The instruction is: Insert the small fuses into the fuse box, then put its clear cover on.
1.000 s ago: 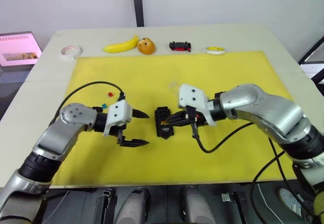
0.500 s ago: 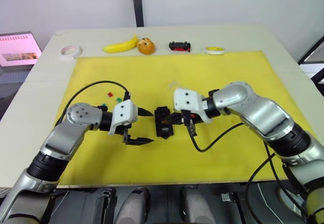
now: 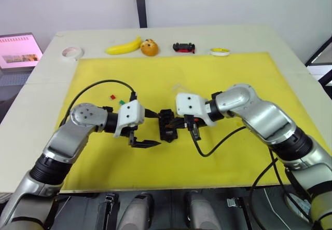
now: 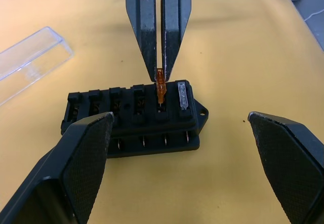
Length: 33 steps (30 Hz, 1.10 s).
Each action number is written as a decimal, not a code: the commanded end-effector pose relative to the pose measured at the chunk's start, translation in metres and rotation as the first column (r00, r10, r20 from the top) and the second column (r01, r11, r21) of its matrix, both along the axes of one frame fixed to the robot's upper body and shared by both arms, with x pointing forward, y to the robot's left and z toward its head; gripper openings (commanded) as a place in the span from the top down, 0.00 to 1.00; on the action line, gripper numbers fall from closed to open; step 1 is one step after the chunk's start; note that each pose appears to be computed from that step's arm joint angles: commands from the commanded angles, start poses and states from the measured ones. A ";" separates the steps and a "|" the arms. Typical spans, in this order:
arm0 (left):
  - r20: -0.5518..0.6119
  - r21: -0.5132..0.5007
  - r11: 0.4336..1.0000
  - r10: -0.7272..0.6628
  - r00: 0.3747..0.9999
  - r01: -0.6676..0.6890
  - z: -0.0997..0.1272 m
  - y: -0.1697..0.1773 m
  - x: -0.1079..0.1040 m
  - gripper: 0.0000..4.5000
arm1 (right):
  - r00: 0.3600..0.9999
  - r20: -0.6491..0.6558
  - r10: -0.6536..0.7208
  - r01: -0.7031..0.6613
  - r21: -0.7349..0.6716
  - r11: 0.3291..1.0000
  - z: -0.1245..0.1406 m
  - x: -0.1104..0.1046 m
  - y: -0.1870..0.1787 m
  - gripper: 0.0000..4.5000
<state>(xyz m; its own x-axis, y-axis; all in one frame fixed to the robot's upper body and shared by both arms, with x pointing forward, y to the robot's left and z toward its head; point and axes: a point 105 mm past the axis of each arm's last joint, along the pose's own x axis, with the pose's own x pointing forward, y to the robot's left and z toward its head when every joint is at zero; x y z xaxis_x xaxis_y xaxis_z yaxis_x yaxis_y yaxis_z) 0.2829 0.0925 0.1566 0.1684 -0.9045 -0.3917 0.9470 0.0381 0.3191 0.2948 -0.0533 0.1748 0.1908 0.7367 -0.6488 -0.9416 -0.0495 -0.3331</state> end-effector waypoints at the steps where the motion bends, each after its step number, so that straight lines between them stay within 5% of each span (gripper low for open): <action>1: 0.038 0.010 0.999 -0.032 0.999 0.031 0.008 -0.006 -0.002 0.00 | 0.999 0.037 0.032 -0.032 0.013 0.999 0.012 -0.005 0.004 1.00; 33: 0.042 0.050 0.998 -0.037 0.998 0.035 -0.009 0.000 -0.005 0.00 | 0.999 0.026 0.022 -0.024 0.042 0.999 0.014 -0.005 0.009 1.00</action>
<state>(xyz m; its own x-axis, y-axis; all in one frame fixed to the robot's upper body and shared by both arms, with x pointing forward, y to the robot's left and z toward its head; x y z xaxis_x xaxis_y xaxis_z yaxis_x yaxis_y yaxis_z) 0.2805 0.0925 0.1436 0.1484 -0.8879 -0.4355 0.9439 -0.0042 0.3302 0.2931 -0.0496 0.1722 0.1814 0.7414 -0.6461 -0.9499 -0.0380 -0.3102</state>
